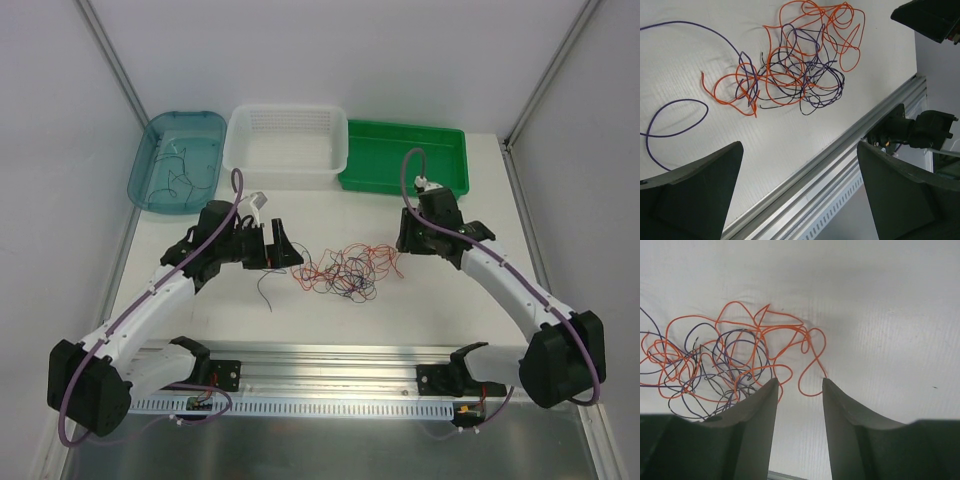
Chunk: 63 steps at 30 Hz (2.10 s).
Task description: Untangle the cables
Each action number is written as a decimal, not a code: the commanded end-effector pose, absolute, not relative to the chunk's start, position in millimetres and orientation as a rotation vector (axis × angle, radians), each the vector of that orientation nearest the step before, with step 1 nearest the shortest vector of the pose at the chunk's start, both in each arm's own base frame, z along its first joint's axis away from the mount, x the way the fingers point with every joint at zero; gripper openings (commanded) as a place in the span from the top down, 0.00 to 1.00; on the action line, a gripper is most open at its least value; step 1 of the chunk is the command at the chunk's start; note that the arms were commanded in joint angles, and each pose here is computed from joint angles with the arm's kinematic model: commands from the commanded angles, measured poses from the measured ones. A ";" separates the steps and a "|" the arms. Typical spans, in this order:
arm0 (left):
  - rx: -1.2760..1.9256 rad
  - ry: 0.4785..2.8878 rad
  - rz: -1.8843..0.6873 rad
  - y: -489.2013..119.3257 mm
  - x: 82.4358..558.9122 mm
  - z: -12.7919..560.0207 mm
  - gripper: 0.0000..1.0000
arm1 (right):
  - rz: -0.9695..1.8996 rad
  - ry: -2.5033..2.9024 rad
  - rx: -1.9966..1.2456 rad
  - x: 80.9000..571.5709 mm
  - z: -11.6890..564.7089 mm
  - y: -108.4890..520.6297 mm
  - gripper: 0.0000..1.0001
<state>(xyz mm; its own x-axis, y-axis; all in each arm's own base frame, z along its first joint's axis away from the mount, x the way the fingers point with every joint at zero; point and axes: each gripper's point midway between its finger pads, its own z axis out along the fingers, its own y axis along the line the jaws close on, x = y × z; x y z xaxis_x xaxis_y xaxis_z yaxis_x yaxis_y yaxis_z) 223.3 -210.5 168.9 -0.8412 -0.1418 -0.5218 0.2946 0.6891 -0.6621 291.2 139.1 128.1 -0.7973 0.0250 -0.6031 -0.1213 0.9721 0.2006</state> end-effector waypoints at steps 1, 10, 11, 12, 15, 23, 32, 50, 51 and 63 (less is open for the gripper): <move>0.170 2.279 -0.985 -209.2 238.6 191.1 0.01 | 0.207 2.431 0.111 284.0 138.4 110.0 0.56; 0.173 2.304 -0.745 -176.3 268.3 184.2 0.01 | 0.489 2.504 -0.036 251.2 91.9 139.1 0.50; 0.170 2.310 -0.712 -171.4 269.9 179.3 0.01 | 0.498 2.514 -0.049 250.4 86.9 140.8 0.51; 0.184 2.308 -0.672 -166.2 272.5 175.6 0.01 | 0.500 2.519 -0.071 249.4 82.8 141.3 0.51; 0.187 2.310 -0.572 -153.5 277.2 166.4 0.01 | 0.519 2.525 -0.119 250.0 72.3 145.4 0.51; 0.184 2.322 -0.458 -138.0 280.4 140.0 0.01 | 0.472 2.518 -0.156 274.1 65.3 148.0 0.54; 0.193 2.298 -0.447 -136.2 279.8 144.8 0.01 | 0.328 2.482 -0.239 268.4 121.5 125.4 0.99; 0.247 2.220 -0.559 -148.3 269.6 164.7 0.01 | 0.754 1.913 -0.427 235.6 397.2 171.2 0.99; 0.271 2.204 -0.596 -153.8 267.9 168.0 0.01 | 0.783 1.929 -0.443 235.4 391.3 176.8 0.99; 0.507 1.905 -1.112 -237.1 229.9 233.2 0.01 | 1.024 1.980 -0.610 222.3 366.9 220.6 0.99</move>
<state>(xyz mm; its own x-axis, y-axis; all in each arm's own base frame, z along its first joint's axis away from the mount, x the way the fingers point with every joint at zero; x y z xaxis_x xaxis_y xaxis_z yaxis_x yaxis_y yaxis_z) 239.1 -212.6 197.0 -0.6187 -0.0173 -0.7854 0.5863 0.6553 -0.4763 239.1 203.6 348.0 -0.5940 -0.0241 -0.8041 -0.6134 0.6603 0.4333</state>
